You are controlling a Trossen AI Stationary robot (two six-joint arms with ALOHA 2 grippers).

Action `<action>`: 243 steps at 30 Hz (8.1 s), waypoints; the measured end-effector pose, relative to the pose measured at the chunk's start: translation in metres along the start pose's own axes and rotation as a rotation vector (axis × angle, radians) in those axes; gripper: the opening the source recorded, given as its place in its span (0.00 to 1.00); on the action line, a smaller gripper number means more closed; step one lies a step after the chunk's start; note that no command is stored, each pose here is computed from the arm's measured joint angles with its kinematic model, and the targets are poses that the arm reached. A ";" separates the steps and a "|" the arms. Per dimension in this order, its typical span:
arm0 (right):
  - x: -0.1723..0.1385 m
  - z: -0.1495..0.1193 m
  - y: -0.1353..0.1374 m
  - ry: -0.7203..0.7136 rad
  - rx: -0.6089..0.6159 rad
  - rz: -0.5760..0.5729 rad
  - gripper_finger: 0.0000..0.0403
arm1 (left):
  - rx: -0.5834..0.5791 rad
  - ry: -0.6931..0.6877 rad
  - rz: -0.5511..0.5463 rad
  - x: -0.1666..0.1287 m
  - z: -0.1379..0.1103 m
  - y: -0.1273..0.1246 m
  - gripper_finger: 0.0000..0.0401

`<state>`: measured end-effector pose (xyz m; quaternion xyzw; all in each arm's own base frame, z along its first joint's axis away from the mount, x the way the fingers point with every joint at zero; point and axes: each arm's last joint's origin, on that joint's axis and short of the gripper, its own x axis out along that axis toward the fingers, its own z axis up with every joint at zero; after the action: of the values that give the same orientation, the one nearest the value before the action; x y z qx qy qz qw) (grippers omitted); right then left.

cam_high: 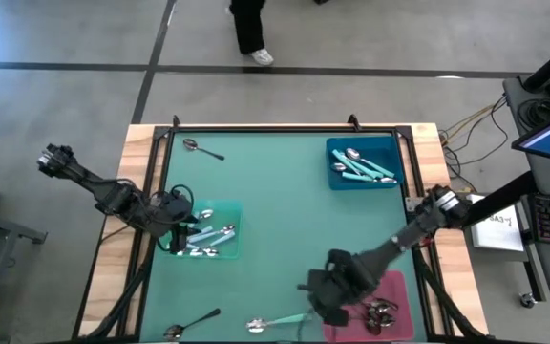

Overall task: Sort silverware by color (type)
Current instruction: Put the black spoon into the red bin

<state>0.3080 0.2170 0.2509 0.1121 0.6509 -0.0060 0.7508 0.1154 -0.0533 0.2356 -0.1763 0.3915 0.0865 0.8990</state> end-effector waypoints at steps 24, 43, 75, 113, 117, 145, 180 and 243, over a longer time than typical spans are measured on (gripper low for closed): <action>0.030 -0.055 0.010 0.099 0.225 -0.058 0.29 | -0.101 0.378 -0.439 0.033 -0.054 -0.088 0.35; 0.030 -0.049 0.007 0.095 0.210 -0.047 0.36 | 0.159 0.543 -0.195 0.072 -0.086 -0.175 0.35; 0.030 -0.050 0.010 0.092 0.205 -0.027 0.32 | 0.145 0.625 0.135 0.115 -0.118 -0.222 0.01; -0.050 0.079 -0.010 -1.232 0.092 0.015 0.36 | 0.001 -0.684 0.328 0.056 0.024 -0.201 0.00; -0.053 0.090 -0.024 -1.257 0.129 -0.004 0.42 | -0.010 -0.690 0.354 0.062 0.029 -0.198 0.00; -0.058 0.114 -0.064 -1.286 0.211 -0.073 0.31 | -0.015 -0.692 0.406 0.075 0.052 -0.191 0.00; -0.082 0.026 -0.057 -0.732 0.133 0.009 0.02 | 0.067 -0.365 0.208 0.082 0.053 -0.192 0.25; 0.099 0.101 -0.170 0.024 -0.599 -0.010 0.04 | 0.062 -0.291 0.228 0.076 0.035 -0.191 0.25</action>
<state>0.3953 0.0474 0.1399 -0.1175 0.6332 0.1838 0.7427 0.2467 -0.2144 0.2491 -0.0886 0.2771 0.2003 0.9355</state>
